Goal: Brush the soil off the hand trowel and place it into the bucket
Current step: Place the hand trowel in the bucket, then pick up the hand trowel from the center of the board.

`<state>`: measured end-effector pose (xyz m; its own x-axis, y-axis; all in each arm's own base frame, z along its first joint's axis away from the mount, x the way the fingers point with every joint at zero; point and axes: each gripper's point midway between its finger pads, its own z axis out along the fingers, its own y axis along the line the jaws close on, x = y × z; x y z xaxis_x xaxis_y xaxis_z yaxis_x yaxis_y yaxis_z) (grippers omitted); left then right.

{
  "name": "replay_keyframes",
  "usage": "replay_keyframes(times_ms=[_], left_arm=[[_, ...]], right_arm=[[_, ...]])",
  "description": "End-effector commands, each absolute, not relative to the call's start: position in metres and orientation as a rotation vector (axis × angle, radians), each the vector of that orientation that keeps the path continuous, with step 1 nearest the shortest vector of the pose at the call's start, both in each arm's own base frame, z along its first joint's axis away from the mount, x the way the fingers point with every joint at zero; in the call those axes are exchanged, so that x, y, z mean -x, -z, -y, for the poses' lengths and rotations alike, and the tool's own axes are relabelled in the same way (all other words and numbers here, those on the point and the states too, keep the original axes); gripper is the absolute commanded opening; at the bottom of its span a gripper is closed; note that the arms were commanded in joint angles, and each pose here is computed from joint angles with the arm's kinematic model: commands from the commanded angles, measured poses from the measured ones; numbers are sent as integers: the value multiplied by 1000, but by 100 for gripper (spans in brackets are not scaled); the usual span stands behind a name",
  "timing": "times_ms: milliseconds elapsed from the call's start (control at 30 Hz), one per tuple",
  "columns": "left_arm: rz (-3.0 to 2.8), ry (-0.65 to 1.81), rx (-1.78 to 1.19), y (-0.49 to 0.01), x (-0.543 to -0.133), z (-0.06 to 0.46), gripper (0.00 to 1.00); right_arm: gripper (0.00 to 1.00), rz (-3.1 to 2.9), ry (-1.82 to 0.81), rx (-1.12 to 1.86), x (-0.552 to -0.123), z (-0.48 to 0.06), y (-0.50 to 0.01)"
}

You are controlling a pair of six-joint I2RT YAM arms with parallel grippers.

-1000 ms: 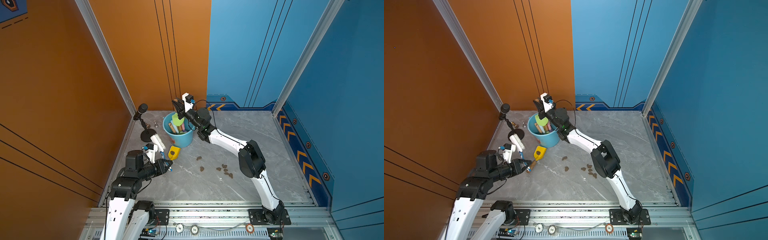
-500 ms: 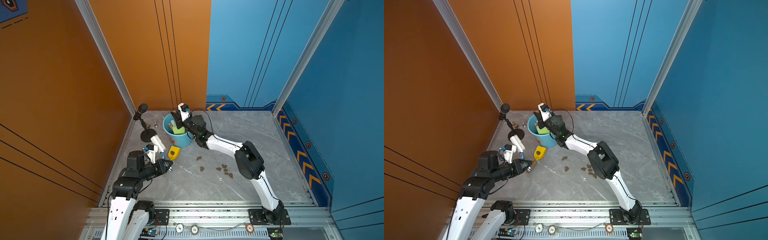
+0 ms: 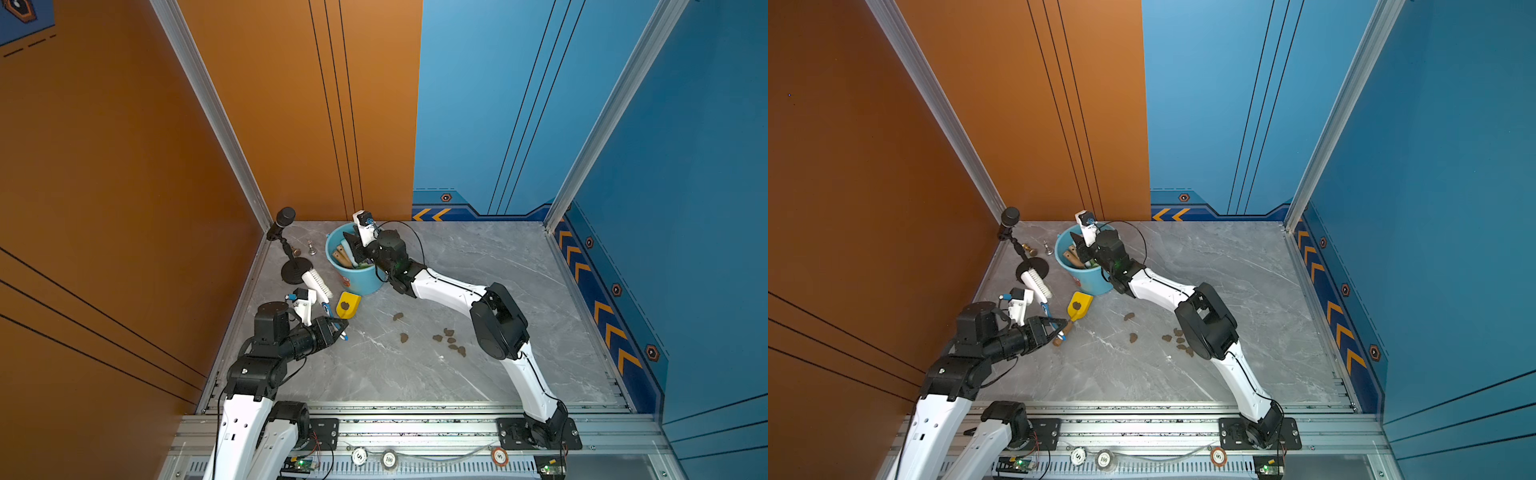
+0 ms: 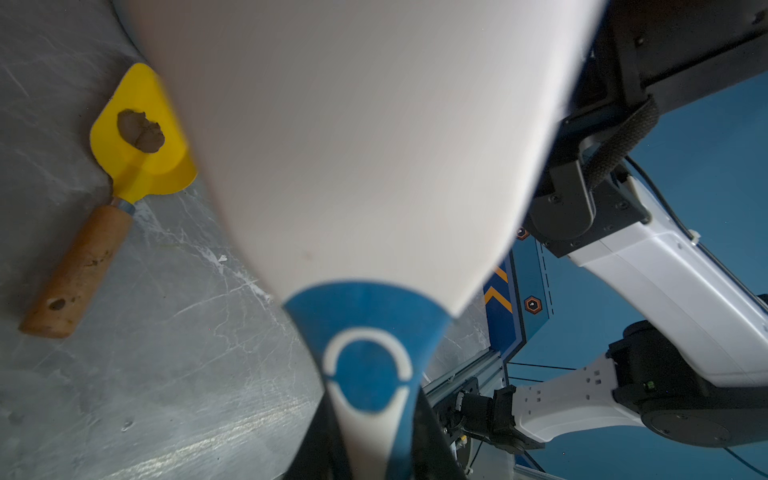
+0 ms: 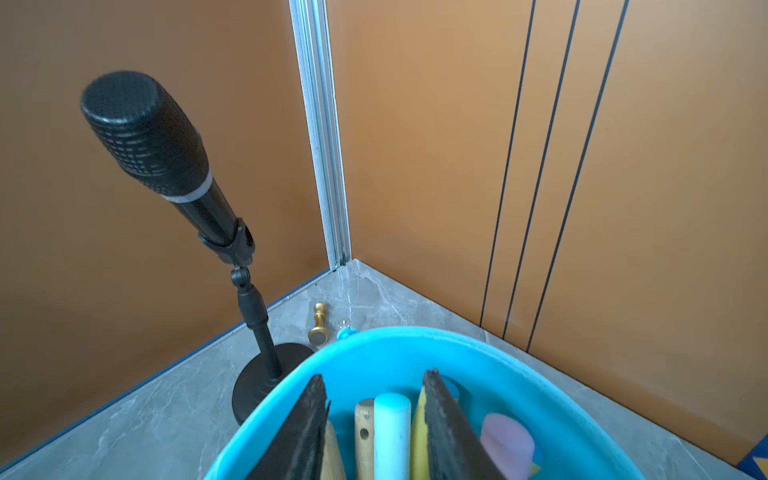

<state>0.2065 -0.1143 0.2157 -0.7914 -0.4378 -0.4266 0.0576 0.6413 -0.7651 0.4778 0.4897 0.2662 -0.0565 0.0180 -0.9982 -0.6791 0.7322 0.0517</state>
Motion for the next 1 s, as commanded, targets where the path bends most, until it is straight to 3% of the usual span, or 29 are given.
replay_keyframes(times_ms=[0,267,467,700,967], left_arm=[[-2199,1025,250,-236,-211,108,0],[-2127,625,335,-259,-211,55,0],[-2047,333,473,-262,-198,8,0],[-1997,198,532,-253,-188,-15,0],[-2032,113,561,-223,-183,-25,0]], right_arm=[[40,-1517,-633,540,-451,-480,-326],[42,-1615,-622,716,-355,-480,-303],[43,-1803,-577,844,-280,-493,-239],[41,-2074,-542,782,-235,-513,-162],[43,-2257,-499,600,-232,-529,-85]])
